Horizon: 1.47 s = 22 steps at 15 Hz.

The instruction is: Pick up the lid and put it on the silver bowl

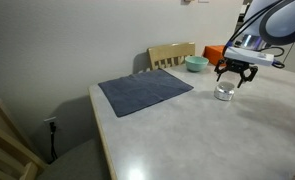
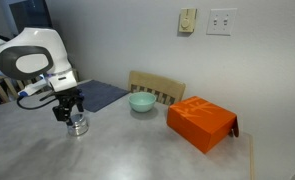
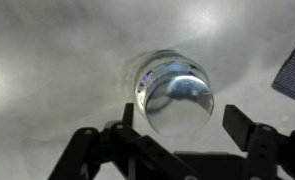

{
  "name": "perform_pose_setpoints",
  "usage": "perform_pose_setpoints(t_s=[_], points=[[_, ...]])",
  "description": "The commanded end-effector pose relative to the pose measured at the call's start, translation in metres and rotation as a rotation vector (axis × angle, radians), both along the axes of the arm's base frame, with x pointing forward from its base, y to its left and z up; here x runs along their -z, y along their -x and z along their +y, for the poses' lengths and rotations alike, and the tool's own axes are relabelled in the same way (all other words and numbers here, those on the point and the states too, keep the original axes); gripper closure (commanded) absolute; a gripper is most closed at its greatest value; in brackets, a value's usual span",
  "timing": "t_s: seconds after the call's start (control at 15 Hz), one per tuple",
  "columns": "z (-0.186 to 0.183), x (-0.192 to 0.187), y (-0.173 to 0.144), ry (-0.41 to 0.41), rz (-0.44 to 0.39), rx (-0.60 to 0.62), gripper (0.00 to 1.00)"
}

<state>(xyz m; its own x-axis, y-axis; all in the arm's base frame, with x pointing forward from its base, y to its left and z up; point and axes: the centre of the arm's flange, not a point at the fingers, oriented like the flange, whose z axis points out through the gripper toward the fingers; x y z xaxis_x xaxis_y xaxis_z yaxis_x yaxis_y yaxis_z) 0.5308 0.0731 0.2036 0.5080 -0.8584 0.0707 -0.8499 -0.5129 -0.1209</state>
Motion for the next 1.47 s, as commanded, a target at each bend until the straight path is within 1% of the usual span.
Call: perform_pose_setpoints(t_s=[0.0, 0.13, 0.4, 0.73, 1.13, 1.27, 1.33, 1.4], points=[[0.001, 0.001, -0.004, -0.012, 0.012, -0.012, 0.00], [0.004, -0.002, -0.003, -0.011, 0.004, -0.020, 0.00], [0.020, -0.019, 0.004, -0.009, -0.025, -0.045, 0.00], [0.042, -0.050, 0.009, -0.022, -0.109, -0.086, 0.00], [0.056, -0.081, 0.014, -0.054, -0.204, -0.110, 0.00], [0.058, -0.084, 0.013, -0.076, -0.214, -0.110, 0.00], [0.061, -0.080, 0.003, -0.055, -0.194, -0.107, 0.00], [0.063, -0.083, 0.004, -0.060, -0.199, -0.109, 0.00]])
